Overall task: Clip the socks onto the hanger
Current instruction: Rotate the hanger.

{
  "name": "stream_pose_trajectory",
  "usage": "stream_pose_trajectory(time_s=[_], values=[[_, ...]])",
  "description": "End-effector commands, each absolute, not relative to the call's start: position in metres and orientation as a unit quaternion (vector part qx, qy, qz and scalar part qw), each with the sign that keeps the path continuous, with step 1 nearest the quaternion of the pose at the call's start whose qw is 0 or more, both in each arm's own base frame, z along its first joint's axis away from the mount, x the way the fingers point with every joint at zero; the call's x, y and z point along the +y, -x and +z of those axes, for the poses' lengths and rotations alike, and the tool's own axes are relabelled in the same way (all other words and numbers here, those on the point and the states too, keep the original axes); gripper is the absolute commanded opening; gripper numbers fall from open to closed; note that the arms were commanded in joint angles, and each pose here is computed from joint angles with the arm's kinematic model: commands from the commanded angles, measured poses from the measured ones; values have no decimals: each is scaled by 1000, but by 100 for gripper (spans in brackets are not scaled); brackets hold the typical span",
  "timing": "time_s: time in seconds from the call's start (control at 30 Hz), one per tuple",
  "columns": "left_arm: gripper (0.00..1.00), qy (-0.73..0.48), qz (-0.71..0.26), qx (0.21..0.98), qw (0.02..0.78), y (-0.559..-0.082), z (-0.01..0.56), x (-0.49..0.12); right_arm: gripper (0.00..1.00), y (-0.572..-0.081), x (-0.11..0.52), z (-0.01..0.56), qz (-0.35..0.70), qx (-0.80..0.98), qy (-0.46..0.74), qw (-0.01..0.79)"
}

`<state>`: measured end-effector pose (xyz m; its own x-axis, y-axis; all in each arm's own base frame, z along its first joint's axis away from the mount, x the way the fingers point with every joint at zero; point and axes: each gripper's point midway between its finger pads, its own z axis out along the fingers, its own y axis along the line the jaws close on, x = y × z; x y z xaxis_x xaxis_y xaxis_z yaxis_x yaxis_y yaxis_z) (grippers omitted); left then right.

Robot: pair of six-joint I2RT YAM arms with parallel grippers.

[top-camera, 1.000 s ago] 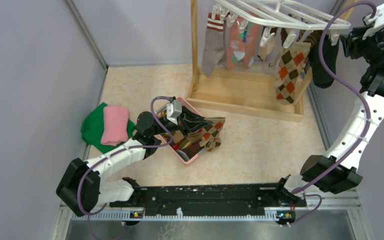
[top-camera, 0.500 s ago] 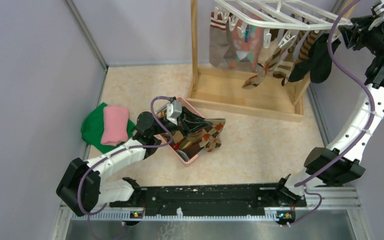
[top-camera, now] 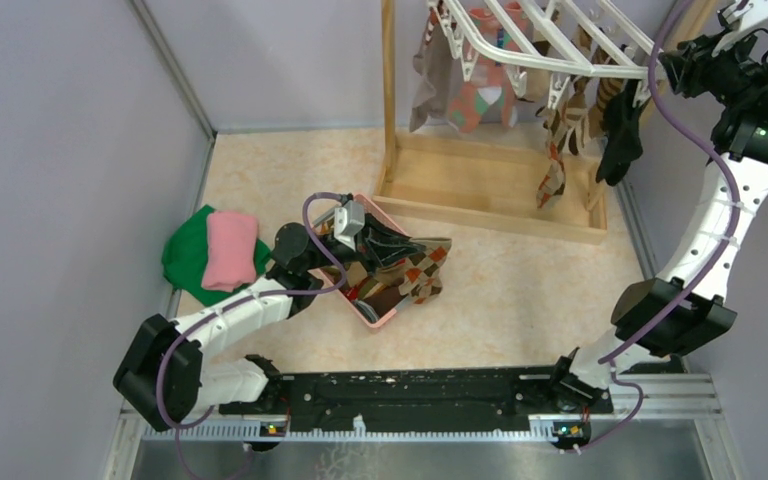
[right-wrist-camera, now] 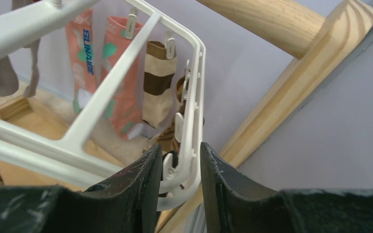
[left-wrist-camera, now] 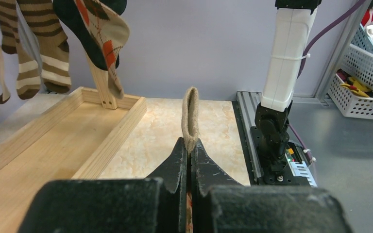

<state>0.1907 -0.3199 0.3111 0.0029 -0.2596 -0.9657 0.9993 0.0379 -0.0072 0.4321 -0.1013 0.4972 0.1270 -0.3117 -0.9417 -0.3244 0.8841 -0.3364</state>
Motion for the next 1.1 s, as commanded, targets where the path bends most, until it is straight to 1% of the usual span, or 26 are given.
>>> stream_pose_trajectory(time_s=[0.0,0.13,0.2,0.3,0.37,0.47,0.53,0.63,0.7,0.93,1.07], values=[[0,-428,-550,403,593,-190,334,-321,34,-433,-105,517,-20,635,224,739],[0,-429,-550,403,593,-190,334,-321,35,-437,-105,515,-14,630,217,745],[0,-429,-549,402,594,-190,334,-320,38,-431,-101,522,-12,621,224,751],[0,-429,-548,402,595,-190,336,-320,44,-410,-89,541,17,598,244,763],[0,-429,-548,402,595,-190,336,-320,49,-390,-76,553,31,581,277,765],[0,-429,-550,402,593,-190,335,-320,61,-364,-54,564,33,570,324,754],[0,-430,-551,401,592,-190,335,-321,64,-347,-38,567,42,564,354,745],[0,-431,-552,401,591,-189,334,-321,64,-325,-18,568,57,556,391,731],[0,-431,-553,400,591,-189,335,-321,65,-322,-10,566,57,553,403,727],[0,-434,-556,393,590,-185,337,-320,62,-365,-18,545,-18,584,382,716],[0,-430,-552,397,594,-186,337,-318,61,-378,-25,538,-47,594,387,703]])
